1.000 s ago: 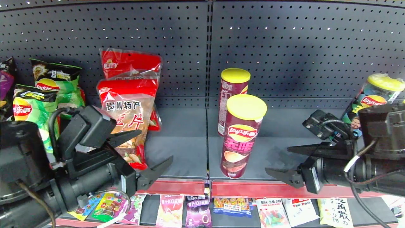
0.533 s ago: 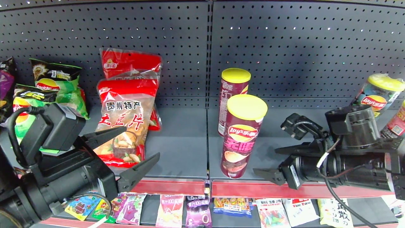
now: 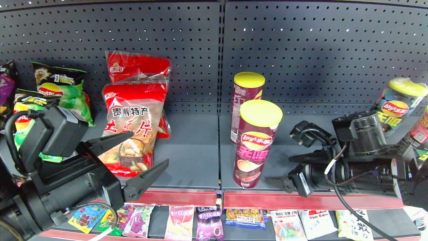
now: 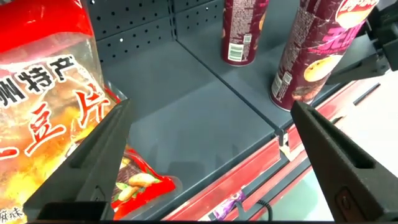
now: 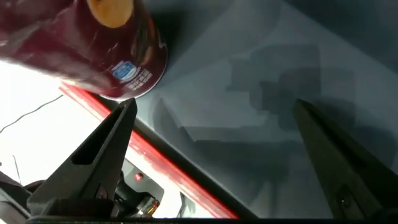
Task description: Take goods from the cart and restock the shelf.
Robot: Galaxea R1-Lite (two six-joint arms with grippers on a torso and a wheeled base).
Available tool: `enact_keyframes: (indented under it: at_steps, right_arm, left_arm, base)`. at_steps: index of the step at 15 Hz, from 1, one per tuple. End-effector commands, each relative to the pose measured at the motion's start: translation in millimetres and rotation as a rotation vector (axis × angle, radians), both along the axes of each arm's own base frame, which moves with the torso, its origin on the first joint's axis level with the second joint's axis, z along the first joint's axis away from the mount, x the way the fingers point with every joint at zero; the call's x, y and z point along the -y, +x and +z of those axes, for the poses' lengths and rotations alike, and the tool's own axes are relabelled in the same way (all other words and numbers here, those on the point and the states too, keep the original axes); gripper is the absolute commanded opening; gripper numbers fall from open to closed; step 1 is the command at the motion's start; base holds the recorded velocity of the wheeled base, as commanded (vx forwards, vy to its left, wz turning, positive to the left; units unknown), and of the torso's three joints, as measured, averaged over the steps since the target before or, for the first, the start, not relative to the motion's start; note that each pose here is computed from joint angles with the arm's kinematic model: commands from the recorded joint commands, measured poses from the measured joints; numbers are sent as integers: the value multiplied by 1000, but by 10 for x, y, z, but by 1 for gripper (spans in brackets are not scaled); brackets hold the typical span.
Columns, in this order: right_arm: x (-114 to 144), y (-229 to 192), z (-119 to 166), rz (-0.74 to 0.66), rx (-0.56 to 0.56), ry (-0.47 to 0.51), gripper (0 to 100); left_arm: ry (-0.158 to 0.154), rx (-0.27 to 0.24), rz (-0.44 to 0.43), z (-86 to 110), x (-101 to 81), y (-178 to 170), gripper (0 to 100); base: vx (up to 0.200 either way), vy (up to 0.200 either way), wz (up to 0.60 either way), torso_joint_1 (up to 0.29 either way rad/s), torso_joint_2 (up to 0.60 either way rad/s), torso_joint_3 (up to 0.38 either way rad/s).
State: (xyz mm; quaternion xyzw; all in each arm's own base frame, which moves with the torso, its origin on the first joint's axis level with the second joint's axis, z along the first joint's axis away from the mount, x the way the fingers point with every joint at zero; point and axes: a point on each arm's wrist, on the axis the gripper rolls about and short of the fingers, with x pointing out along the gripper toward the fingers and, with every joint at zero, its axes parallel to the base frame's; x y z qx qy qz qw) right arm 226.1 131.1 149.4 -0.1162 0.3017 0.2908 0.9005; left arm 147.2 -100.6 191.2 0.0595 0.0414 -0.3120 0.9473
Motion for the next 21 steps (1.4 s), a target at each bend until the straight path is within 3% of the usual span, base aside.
enact_keyframes:
  at_steps: [1,10,21]
  right_arm:
    - [-6,15,-13,0,-4,-3,100]
    - [-120,105,-26,6,1,-15,100]
    - [-160,137,-58,12,-8,-18,100]
  left_arm:
    - [0,-3,-1,-2,5,7,100]
    - [-15,-4,-5,15,5,9,100]
    - [-10,-14,-7,-11,3,5,100]
  base:
    - [0,0,0,0,0,0]
    - [0,0,0,0,0,0]
    - [0,0,0,0,0,0]
